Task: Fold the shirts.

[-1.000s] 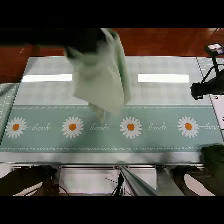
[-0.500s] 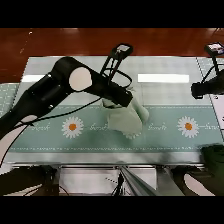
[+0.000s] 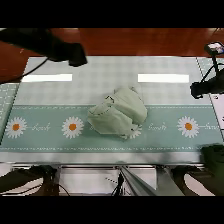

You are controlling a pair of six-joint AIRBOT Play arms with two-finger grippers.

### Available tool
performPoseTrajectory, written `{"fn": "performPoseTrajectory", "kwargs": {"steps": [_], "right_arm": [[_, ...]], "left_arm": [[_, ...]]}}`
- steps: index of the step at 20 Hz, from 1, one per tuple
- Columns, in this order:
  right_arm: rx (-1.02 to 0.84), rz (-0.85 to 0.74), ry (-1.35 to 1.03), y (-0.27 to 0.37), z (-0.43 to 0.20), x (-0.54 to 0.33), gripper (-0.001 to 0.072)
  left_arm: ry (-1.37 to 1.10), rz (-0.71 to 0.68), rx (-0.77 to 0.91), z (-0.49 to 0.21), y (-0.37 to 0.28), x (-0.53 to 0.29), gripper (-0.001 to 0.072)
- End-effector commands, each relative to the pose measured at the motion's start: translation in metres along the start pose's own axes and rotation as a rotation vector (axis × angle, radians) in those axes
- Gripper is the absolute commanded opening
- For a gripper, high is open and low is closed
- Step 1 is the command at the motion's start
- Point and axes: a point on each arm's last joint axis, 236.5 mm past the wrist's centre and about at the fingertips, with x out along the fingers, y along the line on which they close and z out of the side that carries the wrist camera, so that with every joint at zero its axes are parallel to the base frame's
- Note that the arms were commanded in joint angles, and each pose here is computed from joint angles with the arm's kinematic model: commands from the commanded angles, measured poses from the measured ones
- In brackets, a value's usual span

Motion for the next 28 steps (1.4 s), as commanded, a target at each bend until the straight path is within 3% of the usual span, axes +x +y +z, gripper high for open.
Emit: {"fn": "performPoseTrajectory", "kwargs": {"steps": [1, 5, 7, 9, 11, 24, 25, 26, 28], "right_arm": [[-0.001, -0.001, -0.001, 0.000, 0.000, 0.000, 0.0608], [-0.005, 0.000, -0.005, 0.000, 0.001, 0.000, 0.0608], [-0.005, 0.003, -0.007, 0.001, 0.002, 0.001, 0.0608], [-0.007, 0.018, 0.003, 0.005, 0.001, 0.003, 0.0608], [-0.013, 0.052, 0.018, 0.014, 0.001, 0.008, 0.0608], [-0.030, 0.112, 0.107, 0.031, -0.008, 0.030, 0.0608], [-0.031, 0.113, 0.112, 0.031, -0.009, 0.030, 0.0608], [-0.031, 0.113, 0.116, 0.031, -0.010, 0.029, 0.0608], [-0.031, 0.111, 0.116, 0.031, -0.010, 0.029, 0.0608]], "left_arm": [[0.155, 0.071, -0.155, -0.047, 0.067, -0.007, 0.0631], [0.340, 0.048, -0.251, -0.133, 0.090, 0.044, 0.0631], [0.367, -0.083, -0.217, -0.169, 0.069, 0.076, 0.0633], [0.368, -0.238, -0.243, -0.190, 0.039, 0.099, 0.0720], [0.318, -0.341, -0.268, -0.197, 0.020, 0.116, 0.0720], [0.380, -0.502, -0.296, -0.235, -0.013, 0.196, 0.0720], [0.384, -0.493, -0.298, -0.237, -0.015, 0.204, 0.0667], [0.389, -0.486, -0.295, -0.240, -0.017, 0.208, 0.0483], [0.400, -0.482, -0.303, -0.243, -0.017, 0.213, 0.0322]]}}
